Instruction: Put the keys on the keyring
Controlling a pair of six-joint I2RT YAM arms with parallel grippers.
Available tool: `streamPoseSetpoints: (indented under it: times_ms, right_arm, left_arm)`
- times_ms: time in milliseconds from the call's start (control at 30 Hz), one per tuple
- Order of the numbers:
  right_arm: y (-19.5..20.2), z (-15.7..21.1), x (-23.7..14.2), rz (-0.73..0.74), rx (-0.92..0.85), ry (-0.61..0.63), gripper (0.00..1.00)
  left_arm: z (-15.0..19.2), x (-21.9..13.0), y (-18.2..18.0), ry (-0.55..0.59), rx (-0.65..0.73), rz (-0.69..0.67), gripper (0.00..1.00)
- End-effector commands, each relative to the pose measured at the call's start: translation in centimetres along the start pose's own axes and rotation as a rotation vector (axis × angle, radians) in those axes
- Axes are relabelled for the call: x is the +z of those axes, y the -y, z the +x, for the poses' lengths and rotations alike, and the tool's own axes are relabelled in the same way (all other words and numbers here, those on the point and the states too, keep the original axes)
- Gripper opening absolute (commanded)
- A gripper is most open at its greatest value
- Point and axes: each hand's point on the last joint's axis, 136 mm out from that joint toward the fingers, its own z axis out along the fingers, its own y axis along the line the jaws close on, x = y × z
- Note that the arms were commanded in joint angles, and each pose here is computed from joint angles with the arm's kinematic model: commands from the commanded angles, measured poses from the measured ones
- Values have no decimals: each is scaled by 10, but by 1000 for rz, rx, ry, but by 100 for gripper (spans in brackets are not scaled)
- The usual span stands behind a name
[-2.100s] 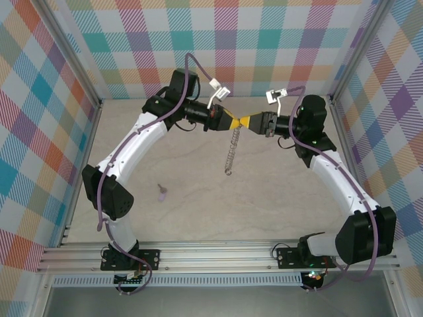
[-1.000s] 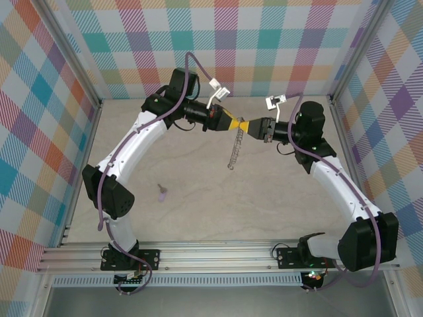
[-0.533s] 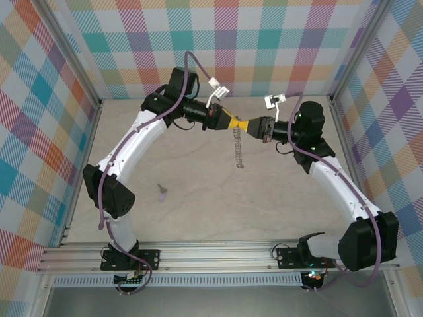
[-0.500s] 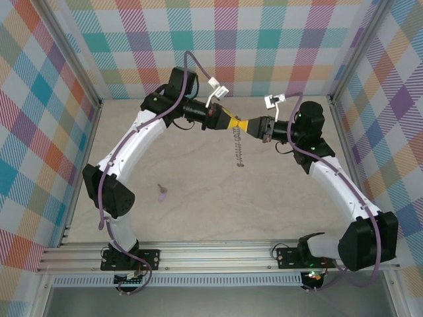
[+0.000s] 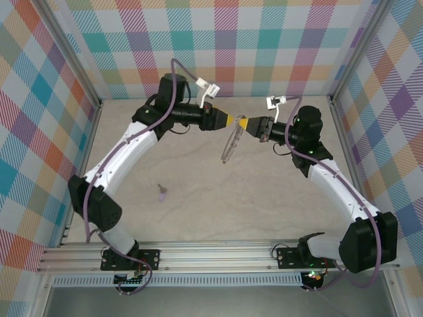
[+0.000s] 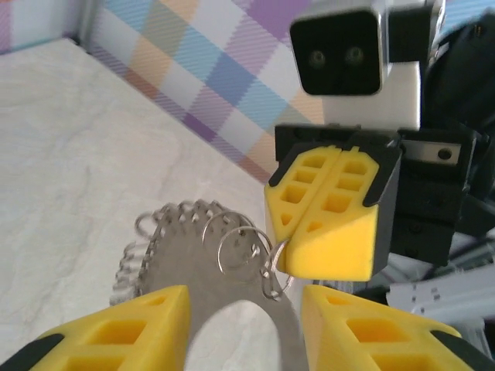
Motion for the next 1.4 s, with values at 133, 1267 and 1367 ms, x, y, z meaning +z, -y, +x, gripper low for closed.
streamPoseSetpoints:
  times_ms: [133, 1267, 1367]
  right_arm:
    - [-37, -36, -12, -104, -115, 206, 0]
    - [-65, -52, -3, -216, -102, 367, 0]
    - [-63, -51, -3, -211, -96, 368, 0]
  left_arm:
    - [-38, -29, 16, 277, -64, 4, 38]
    - [-41, -9, 68, 337, -43, 225, 28]
    - [-42, -7, 69, 333, -42, 228, 26]
